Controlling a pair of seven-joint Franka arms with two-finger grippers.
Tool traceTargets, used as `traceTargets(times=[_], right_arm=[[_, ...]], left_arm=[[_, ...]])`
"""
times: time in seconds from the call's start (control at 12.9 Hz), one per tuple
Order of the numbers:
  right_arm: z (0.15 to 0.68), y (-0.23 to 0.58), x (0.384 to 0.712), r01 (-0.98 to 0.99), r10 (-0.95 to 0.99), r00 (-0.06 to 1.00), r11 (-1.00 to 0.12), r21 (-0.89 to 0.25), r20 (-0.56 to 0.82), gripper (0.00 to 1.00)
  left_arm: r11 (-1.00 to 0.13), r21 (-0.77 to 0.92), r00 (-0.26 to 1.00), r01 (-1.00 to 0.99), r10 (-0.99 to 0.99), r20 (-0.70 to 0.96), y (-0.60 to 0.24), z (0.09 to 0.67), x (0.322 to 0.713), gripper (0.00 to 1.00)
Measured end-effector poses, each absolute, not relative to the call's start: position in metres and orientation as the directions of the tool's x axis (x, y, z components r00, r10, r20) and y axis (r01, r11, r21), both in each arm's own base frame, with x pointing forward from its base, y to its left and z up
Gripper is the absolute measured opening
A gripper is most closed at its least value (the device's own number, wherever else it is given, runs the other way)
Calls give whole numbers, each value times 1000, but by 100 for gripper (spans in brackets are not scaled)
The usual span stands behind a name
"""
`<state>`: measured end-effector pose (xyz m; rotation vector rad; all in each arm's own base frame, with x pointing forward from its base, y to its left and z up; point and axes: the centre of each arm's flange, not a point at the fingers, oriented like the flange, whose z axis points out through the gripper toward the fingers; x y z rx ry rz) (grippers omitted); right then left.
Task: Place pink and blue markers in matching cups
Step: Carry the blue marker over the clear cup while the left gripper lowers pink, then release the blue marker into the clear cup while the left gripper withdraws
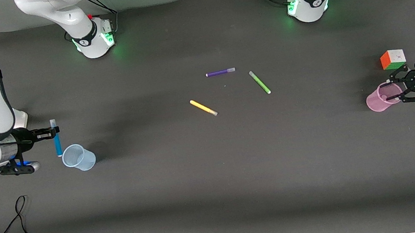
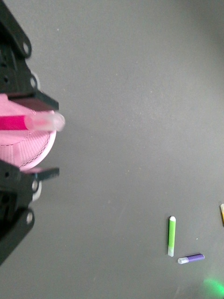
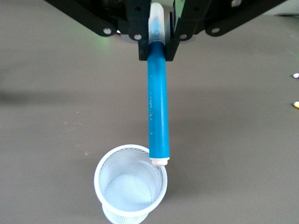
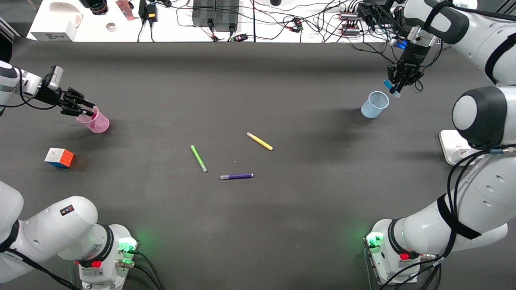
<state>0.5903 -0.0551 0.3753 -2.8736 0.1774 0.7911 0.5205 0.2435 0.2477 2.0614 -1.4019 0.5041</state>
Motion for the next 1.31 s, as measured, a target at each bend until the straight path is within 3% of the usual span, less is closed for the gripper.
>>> traceTargets(times=[0.23,0.54,0.93,1.31], right_arm=[[348,-76,603,-206,-88,802,-969,-135,-591,18],[314,-77,620,-226,-81,766,-963,-149,-638,18],[279,-84,625,-253,-89,737,-956,-151,-670,18],[261,-94,622,-275,-97,715,-949,-151,-692,18]], left_arm=[[-268,245,363,-932,-705,609,245,254,525,99],[-330,337,471,-882,-660,586,244,299,546,100],[-485,414,632,-770,-666,397,209,383,557,100],[-653,353,734,-669,-654,182,127,478,557,100]])
